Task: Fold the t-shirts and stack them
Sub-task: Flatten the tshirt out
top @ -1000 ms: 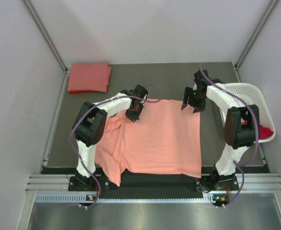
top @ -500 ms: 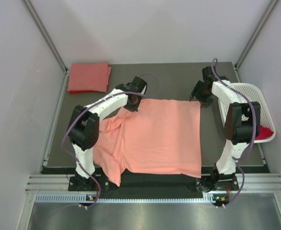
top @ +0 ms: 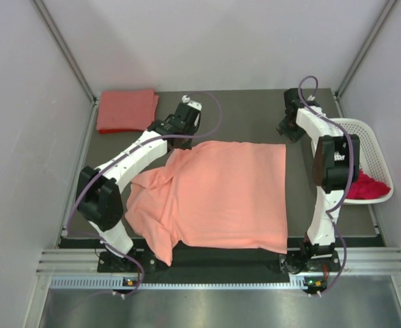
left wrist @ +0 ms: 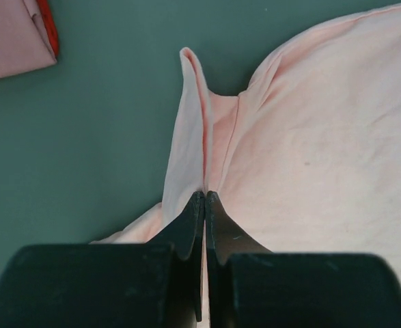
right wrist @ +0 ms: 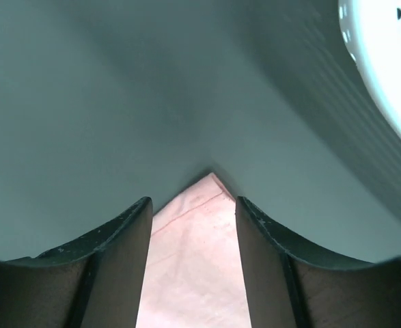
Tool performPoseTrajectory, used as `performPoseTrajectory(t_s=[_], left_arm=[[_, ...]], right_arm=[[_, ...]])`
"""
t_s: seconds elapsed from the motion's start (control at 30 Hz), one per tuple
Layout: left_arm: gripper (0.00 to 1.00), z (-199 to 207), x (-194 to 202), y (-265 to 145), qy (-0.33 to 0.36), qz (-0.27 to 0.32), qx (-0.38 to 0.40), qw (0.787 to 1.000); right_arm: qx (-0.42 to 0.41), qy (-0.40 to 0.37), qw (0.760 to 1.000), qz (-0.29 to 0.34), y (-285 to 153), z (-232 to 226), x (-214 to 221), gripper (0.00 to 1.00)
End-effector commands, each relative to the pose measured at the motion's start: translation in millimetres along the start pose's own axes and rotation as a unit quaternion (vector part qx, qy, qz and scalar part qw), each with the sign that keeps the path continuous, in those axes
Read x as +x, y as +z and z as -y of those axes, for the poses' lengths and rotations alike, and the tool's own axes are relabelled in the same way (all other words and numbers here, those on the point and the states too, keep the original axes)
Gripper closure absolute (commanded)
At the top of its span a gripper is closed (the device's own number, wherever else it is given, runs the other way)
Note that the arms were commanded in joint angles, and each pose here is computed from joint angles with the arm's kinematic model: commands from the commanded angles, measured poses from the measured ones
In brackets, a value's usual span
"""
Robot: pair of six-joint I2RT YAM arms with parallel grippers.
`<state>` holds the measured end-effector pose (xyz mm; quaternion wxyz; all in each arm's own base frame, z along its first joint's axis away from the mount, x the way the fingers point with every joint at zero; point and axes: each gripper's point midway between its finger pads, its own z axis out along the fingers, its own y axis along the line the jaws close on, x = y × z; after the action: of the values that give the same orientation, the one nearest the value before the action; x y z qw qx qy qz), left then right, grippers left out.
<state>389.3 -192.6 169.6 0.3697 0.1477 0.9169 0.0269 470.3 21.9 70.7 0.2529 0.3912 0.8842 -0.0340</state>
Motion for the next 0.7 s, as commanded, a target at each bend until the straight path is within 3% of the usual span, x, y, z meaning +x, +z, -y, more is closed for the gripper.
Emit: performPoseTrajectory(t_s=[0.0,0.33,0.67], left_arm=[[1.00,-4.0,-11.6,-5.0,-0.015,0.028,-0.005,0.999],[1.00,-10.4,-14.2,-6.1,-0.024,0.032,-0.009,0.999],[1.00,-19.1,-9.0,-11.9,-0.023,0.030,-0.021,0.999]], right_arm=[[0.035,0.035,0.999,0.019,0.4,-0.1,-6.4,0.49],[0.053,0.110,0.993,-0.005,7.6,-7.1,12.0,0.55],[0.100,0.130,0.986,-0.034,31.7,3.6,35.1,0.61]])
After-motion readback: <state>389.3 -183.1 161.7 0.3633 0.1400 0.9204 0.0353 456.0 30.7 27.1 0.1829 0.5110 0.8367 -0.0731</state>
